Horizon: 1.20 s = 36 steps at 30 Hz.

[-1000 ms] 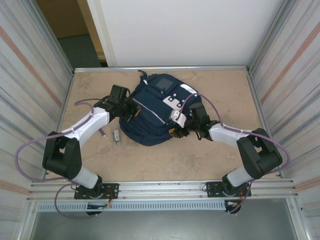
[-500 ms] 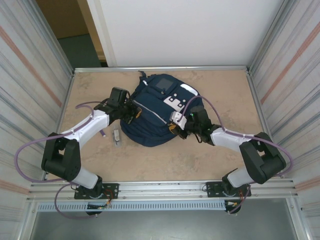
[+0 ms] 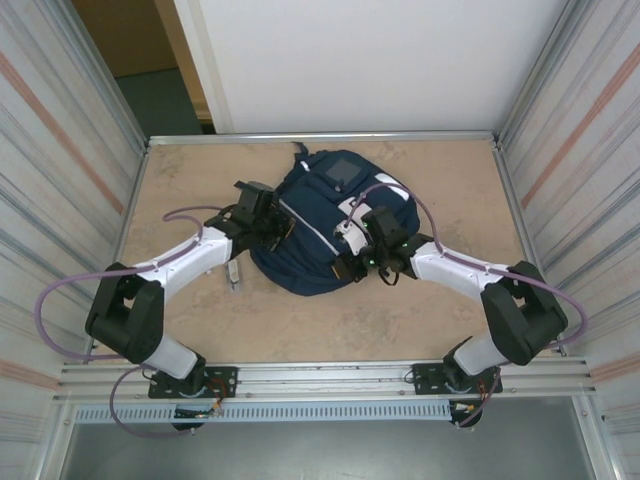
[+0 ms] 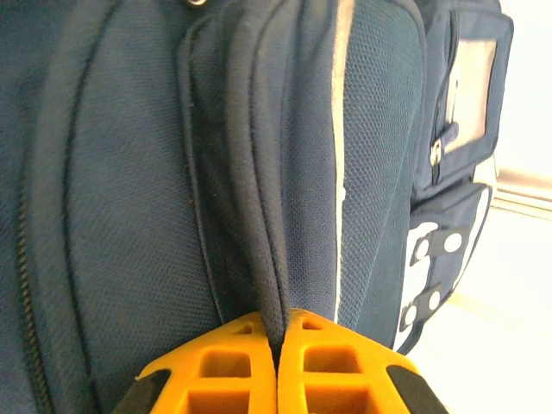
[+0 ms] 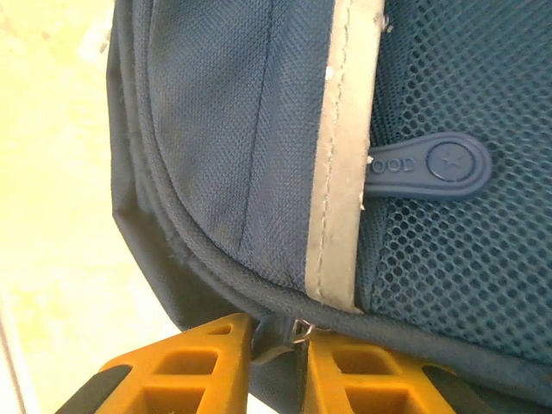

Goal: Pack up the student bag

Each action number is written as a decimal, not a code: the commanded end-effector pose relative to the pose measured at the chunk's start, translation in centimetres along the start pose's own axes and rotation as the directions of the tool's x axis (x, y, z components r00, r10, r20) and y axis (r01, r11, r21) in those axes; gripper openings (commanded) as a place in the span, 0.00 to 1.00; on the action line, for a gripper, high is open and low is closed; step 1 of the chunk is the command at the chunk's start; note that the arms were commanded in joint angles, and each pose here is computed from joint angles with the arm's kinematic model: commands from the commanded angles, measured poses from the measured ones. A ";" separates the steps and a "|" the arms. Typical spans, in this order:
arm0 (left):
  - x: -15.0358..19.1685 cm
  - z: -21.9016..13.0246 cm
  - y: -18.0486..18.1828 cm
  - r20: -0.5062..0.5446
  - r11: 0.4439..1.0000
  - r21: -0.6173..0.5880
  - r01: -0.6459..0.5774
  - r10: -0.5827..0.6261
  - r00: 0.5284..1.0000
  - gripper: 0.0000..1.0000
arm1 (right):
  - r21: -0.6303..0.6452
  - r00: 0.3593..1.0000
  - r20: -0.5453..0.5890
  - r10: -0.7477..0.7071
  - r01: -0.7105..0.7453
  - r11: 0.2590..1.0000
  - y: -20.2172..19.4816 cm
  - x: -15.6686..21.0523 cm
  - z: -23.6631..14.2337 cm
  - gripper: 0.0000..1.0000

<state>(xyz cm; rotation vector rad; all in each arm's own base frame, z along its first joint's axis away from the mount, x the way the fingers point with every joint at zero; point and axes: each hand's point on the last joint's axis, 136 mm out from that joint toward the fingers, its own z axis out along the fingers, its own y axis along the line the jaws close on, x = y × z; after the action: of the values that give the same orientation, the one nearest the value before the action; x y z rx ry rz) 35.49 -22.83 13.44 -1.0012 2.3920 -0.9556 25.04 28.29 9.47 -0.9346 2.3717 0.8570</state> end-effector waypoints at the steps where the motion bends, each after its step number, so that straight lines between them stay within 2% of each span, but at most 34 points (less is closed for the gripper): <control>1: 2.5 0.7 -1.4 -0.044 0.998 0.068 -0.010 0.013 0.999 0.00 | -0.154 0.996 0.051 0.069 -0.060 0.986 3.7 -3.0 0.7 0.24; 4: 2.3 1.2 -1.1 -0.030 0.998 0.066 -0.013 0.015 0.999 0.00 | -0.134 0.992 0.065 0.111 -0.102 0.986 3.4 -3.1 1.6 0.24; 7: 2.3 1.8 -0.2 -0.021 0.999 0.049 -0.010 0.011 1.000 0.00 | -0.174 0.990 0.083 0.118 -0.102 0.979 4.2 -3.2 1.9 0.22; 9: 2.2 2.0 0.1 -0.018 0.999 0.040 0.000 0.001 1.000 0.00 | -0.179 0.993 0.077 0.087 -0.072 0.981 4.6 -2.9 1.8 0.16; 11: 2.0 2.1 0.3 -0.010 0.999 0.035 -0.001 0.001 1.000 0.00 | -0.171 0.997 0.066 0.040 -0.028 0.985 5.0 -2.5 1.6 0.16; 14: 2.5 2.7 0.4 -0.024 0.999 0.038 -0.020 0.020 1.000 0.00 | -0.249 0.996 0.068 0.056 -0.037 0.968 5.1 -2.6 0.9 0.35; 15: 2.6 2.8 0.3 -0.027 0.998 0.051 -0.026 0.028 0.999 0.00 | -0.273 0.993 0.087 0.080 -0.053 0.961 4.7 -3.0 0.4 0.36; 18: 1.4 1.9 0.5 0.029 0.995 0.085 -0.054 0.051 0.998 0.29 | -0.303 0.987 0.140 0.084 -0.038 0.952 4.4 -4.1 -1.4 0.41; 22: -0.4 -0.3 0.3 0.084 0.977 0.091 -0.191 0.184 0.979 0.40 | -0.284 0.981 0.154 -0.121 0.161 0.945 5.6 -3.0 -3.6 0.51; 24: 0.3 -1.6 -1.2 0.064 0.920 0.164 -0.356 0.351 0.934 0.43 | -0.382 0.945 0.157 -0.287 0.326 0.865 8.5 -1.1 -6.2 0.57; 25: 0.9 -2.4 -2.4 0.080 0.856 0.214 -0.470 0.464 0.882 0.45 | -0.406 0.894 0.198 -0.403 0.449 0.796 10.0 -0.4 -8.0 0.59; 26: 1.6 -3.2 -2.6 0.090 0.815 0.216 -0.538 0.532 0.842 0.46 | -0.374 0.849 0.240 -0.471 0.528 0.762 10.3 -0.4 -9.0 0.60; 28: 3.0 -4.1 -2.2 0.104 0.729 0.200 -0.655 0.649 0.753 0.46 | -0.229 0.793 0.300 -0.530 0.600 0.767 9.2 -1.7 -9.8 0.61; 30: 4.5 -4.6 -1.7 0.096 0.651 0.226 -0.725 0.725 0.682 0.46 | 0.005 0.722 0.308 -0.620 0.650 0.760 6.7 -3.3 -9.7 0.65; 32: 6.1 -4.8 -1.0 0.067 0.582 0.264 -0.770 0.785 0.616 0.46 | 0.208 0.649 0.260 -0.715 0.686 0.697 4.1 -4.5 -9.1 0.67; 34: 8.0 -4.8 -0.5 0.056 0.478 0.328 -0.815 0.852 0.521 0.47 | 0.254 0.599 0.152 -0.786 0.745 0.617 2.3 -4.3 -8.1 0.67; 36: 10.1 -5.0 -0.1 0.056 0.373 0.410 -0.832 0.900 0.431 0.47 | 0.215 0.564 0.007 -0.826 0.805 0.552 0.6 -3.6 -7.5 0.66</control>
<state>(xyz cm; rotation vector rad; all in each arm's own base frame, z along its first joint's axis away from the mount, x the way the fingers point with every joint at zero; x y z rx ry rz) 28.63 -26.72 17.45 0.2370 2.2510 -0.9628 22.87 26.83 20.02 -1.4683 1.5502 0.5831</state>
